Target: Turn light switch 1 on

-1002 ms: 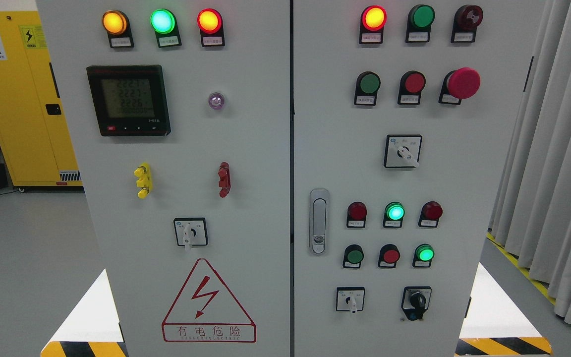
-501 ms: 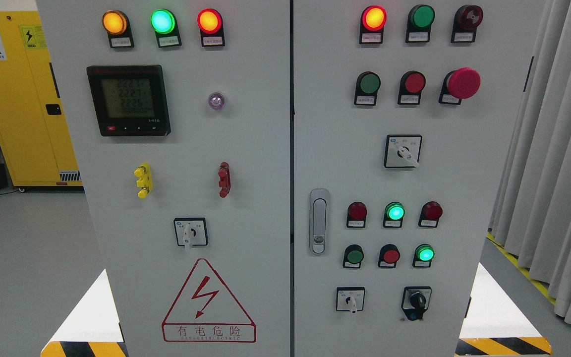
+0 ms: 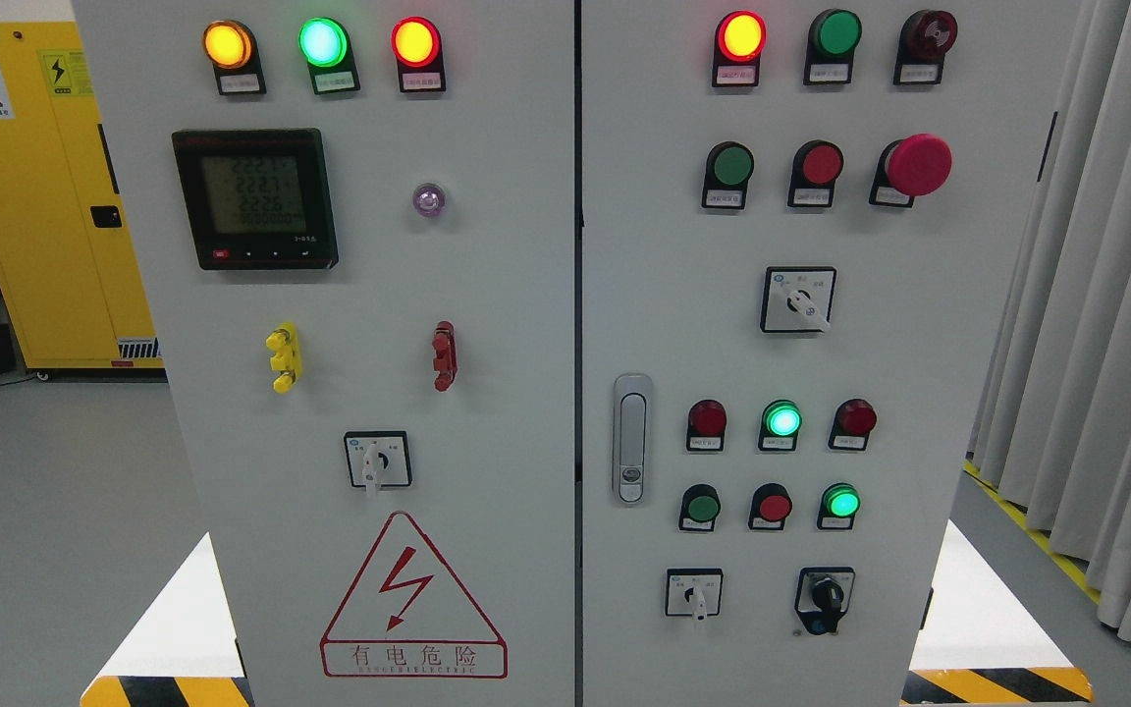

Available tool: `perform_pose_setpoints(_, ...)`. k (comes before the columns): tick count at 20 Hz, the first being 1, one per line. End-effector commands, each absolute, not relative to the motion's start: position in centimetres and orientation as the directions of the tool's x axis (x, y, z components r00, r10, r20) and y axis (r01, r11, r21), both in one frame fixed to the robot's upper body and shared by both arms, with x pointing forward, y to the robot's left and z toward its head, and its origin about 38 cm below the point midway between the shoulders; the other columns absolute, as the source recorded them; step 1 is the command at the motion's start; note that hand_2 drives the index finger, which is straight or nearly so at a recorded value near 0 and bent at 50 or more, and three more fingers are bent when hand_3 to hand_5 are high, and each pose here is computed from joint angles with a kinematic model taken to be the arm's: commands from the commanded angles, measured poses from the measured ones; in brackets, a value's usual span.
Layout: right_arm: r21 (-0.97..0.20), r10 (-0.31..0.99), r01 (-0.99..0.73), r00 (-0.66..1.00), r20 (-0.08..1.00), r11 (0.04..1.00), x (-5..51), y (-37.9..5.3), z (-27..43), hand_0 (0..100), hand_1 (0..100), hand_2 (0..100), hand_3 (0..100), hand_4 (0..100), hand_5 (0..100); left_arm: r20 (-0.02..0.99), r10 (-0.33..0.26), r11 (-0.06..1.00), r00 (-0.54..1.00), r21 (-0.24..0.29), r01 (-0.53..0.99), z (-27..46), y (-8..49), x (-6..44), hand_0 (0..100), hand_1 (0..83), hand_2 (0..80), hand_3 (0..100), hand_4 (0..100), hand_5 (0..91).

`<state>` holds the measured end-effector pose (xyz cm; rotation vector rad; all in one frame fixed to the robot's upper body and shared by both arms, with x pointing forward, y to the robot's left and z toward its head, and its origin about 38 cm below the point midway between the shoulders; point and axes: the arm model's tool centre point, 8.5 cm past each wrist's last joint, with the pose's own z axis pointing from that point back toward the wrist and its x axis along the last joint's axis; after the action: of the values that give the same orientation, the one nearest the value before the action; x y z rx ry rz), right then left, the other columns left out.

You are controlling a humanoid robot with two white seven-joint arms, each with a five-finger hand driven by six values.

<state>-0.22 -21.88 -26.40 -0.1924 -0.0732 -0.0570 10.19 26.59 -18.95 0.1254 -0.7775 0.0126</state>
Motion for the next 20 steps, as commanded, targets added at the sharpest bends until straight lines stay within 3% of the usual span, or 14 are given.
perform_pose_setpoints(1, -0.188, -0.05, 0.063, 0.996, 0.077, 0.98, -0.2, -21.9, -26.4, 0, 50, 4, 0, 0, 0, 0.959, -0.088, 0.991, 0.268, 0.112, -0.073, -4.9, 26.9, 20.8, 30, 44.0, 27.0, 52, 73, 73.0)
perform_pose_setpoints(11, -0.188, -0.05, 0.063, 0.996, 0.077, 0.98, -0.2, -21.9, -26.4, 0, 50, 4, 0, 0, 0, 0.996, -0.09, 0.994, -0.022, 0.089, -0.057, 5.1, 25.4, 23.2, 16, 48.6, 33.5, 59, 78, 80.4)
perform_pose_setpoints(15, -0.188, -0.05, 0.063, 0.996, 0.077, 0.98, -0.2, -21.9, -26.4, 0, 50, 4, 0, 0, 0, 0.991, -0.09, 0.994, -0.095, 0.085, -0.062, 7.4, 25.3, 24.3, 13, 49.8, 39.8, 65, 82, 79.1)
perform_pose_setpoints(20, -0.188, -0.05, 0.063, 0.996, 0.077, 0.98, -0.2, -21.9, -26.4, 0, 50, 4, 0, 0, 0, 0.977, -0.052, 0.995, -0.205, 0.034, -0.089, 10.4, 24.4, 26.5, 9, 57.6, 50.2, 77, 85, 79.2)
